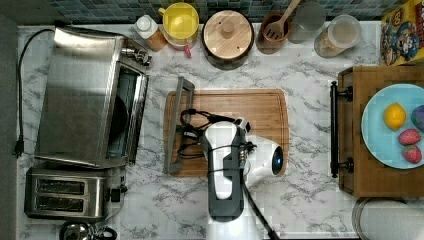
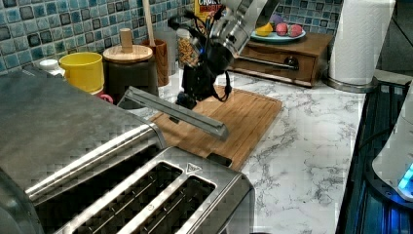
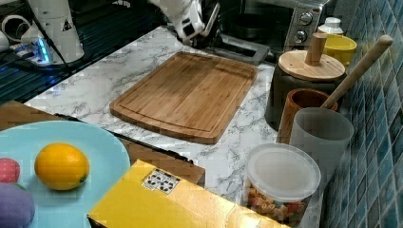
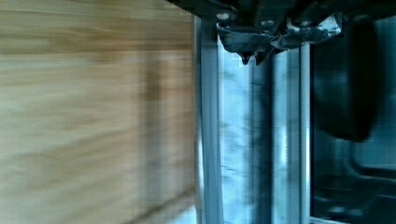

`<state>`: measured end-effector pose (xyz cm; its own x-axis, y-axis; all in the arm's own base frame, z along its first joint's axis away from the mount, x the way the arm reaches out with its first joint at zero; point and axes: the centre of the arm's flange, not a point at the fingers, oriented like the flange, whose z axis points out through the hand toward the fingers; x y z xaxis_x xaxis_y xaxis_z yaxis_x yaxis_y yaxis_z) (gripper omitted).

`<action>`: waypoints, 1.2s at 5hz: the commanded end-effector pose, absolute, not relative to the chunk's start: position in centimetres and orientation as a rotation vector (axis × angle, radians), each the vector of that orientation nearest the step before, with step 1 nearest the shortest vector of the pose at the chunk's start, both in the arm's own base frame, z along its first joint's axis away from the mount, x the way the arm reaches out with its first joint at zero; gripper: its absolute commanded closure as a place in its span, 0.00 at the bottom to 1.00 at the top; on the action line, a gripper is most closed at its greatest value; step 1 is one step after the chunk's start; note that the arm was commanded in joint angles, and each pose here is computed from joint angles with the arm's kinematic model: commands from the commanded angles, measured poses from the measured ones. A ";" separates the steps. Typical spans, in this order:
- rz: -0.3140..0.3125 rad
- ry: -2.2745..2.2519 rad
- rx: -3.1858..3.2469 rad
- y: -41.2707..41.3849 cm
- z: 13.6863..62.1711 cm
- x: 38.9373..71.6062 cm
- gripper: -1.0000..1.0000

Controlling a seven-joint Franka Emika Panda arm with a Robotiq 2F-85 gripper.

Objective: Close the oven.

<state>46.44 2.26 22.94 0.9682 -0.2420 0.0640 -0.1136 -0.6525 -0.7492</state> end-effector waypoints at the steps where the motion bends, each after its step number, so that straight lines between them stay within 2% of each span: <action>1: -0.425 -0.140 -2.438 20.2 44.7 50.6 1.00; 3: -0.388 -0.214 -2.761 26.8 46.7 50.9 1.00; 5: -0.495 -0.131 -2.935 30.0 48.5 49.7 1.00; 6: -0.592 0.127 -2.937 26.9 50.1 50.3 1.00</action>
<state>45.70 33.57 44.64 0.9333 0.1778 0.3119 0.2137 -0.9732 -0.0847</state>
